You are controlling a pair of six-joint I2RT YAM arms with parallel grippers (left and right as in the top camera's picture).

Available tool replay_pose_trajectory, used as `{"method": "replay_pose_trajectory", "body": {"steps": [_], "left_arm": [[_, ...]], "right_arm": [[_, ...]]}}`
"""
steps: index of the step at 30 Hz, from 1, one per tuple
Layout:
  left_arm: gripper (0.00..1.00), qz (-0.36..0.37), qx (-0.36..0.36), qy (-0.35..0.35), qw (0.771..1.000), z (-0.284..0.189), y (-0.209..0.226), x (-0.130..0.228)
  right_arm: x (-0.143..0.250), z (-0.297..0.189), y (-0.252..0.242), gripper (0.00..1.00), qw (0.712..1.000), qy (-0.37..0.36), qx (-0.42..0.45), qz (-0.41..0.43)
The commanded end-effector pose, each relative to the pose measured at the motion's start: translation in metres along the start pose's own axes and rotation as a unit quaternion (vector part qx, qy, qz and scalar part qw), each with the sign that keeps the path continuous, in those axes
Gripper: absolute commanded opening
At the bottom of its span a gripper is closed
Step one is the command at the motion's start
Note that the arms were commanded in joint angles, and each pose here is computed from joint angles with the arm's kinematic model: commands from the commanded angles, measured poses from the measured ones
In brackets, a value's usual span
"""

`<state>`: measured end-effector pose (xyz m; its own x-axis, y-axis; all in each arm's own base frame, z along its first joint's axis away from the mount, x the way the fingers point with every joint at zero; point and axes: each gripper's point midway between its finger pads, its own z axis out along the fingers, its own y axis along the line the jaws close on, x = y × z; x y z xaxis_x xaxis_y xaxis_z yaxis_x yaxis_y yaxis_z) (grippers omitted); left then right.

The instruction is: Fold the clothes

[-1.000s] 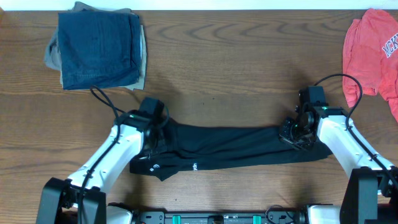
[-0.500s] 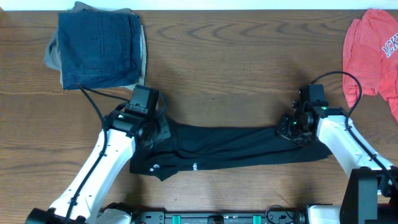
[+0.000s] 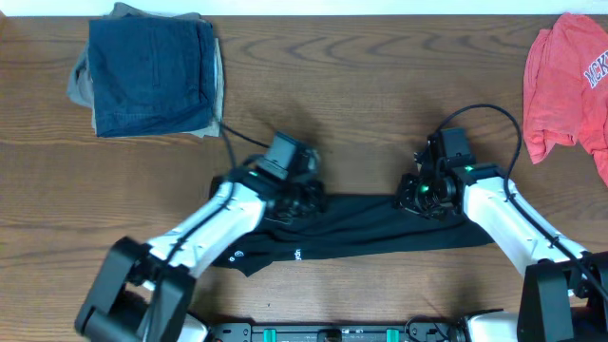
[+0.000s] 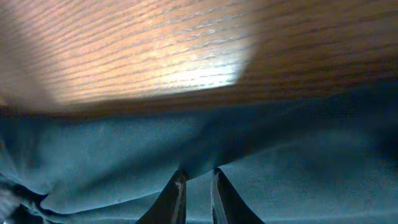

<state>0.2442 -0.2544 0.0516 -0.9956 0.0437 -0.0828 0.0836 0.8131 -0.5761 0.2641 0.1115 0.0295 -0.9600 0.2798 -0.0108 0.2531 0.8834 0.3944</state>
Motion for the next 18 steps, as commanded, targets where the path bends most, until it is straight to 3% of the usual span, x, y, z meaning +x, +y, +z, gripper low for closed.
{"method": "replay_pose_trajectory", "body": {"steps": [1,7,18], "left_arm": [[0.06,0.010,0.018,0.024,1.000,0.015,-0.021,0.013],[0.06,0.021,0.021,0.036,0.999,0.041,-0.031,0.023],[0.06,-0.053,-0.055,0.044,0.996,0.058,0.028,0.014]], "right_arm": [[0.005,0.000,0.006,0.13,1.000,0.006,-0.006,-0.002],[0.011,0.002,0.008,0.13,1.000,0.014,-0.004,-0.006],[0.023,0.021,-0.012,0.10,0.997,0.055,0.038,0.035]]}}
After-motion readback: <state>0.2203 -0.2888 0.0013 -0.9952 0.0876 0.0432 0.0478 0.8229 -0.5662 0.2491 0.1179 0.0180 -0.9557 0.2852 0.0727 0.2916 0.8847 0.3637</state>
